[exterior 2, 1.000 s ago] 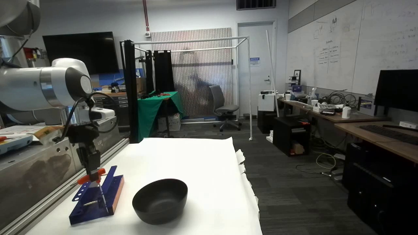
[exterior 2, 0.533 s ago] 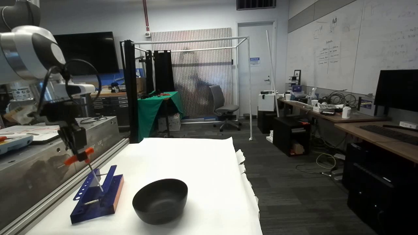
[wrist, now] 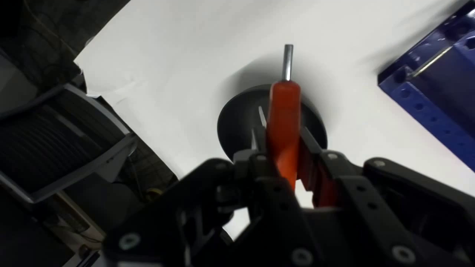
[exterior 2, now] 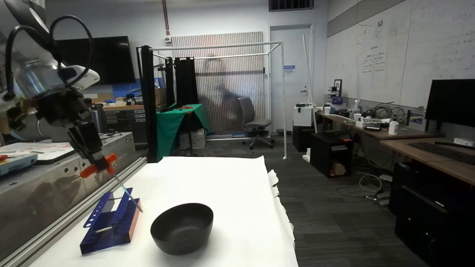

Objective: Pick up the orange object and put it in the black bowl.

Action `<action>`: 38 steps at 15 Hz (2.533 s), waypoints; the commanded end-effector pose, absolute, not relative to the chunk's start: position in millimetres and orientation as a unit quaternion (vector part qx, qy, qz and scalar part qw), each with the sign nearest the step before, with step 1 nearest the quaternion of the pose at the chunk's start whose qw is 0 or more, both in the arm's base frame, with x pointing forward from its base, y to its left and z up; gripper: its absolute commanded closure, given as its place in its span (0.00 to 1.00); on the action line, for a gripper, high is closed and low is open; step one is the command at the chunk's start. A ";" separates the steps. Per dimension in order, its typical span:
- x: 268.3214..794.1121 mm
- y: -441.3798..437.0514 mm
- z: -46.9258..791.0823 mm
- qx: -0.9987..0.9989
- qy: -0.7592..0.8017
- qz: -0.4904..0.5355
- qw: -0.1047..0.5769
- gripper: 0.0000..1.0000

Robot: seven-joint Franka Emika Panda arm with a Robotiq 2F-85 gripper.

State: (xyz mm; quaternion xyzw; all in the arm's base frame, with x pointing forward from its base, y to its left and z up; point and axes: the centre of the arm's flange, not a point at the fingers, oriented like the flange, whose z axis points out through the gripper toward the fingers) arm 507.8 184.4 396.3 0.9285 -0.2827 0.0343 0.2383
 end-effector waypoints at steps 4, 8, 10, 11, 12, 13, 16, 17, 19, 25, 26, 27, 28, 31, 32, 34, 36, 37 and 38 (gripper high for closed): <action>560.3 154.5 329.5 0.909 -0.265 0.049 0.318 0.93; 584.6 139.9 299.0 0.909 -0.251 0.053 0.328 0.93; 595.3 134.9 282.4 0.909 -0.249 0.049 0.330 0.92; 599.3 133.0 276.5 0.909 -0.249 0.046 0.330 0.90; 603.3 131.1 270.0 0.909 -0.250 0.044 0.330 0.81; 606.9 129.3 264.0 0.910 -0.250 0.040 0.329 0.64; 614.7 124.2 251.2 0.908 -0.252 0.032 0.332 0.49; 615.6 123.6 248.6 0.908 -0.253 0.032 0.332 0.52; 616.5 121.8 246.3 0.909 -0.253 0.028 0.330 0.46; 593.4 136.7 258.7 0.948 -0.194 0.026 0.252 0.00; 585.3 144.3 265.1 0.956 -0.180 0.025 0.232 0.00; 578.9 150.1 271.0 0.963 -0.163 0.026 0.213 0.00; 569.2 157.0 278.7 0.970 -0.145 0.024 0.195 0.00; 544.1 170.8 302.5 0.985 -0.088 0.018 0.145 0.00; 535.7 172.8 312.2 0.989 -0.068 0.012 0.129 0.00; 520.3 177.2 327.8 0.995 -0.027 -0.002 0.100 0.00; 506.9 177.4 340.0 0.997 0.011 -0.022 0.067 0.00; 531.0 189.8 318.1 0.995 -0.023 -0.012 0.098 0.00; 524.7 189.2 324.6 0.996 -0.009 -0.017 0.086 0.00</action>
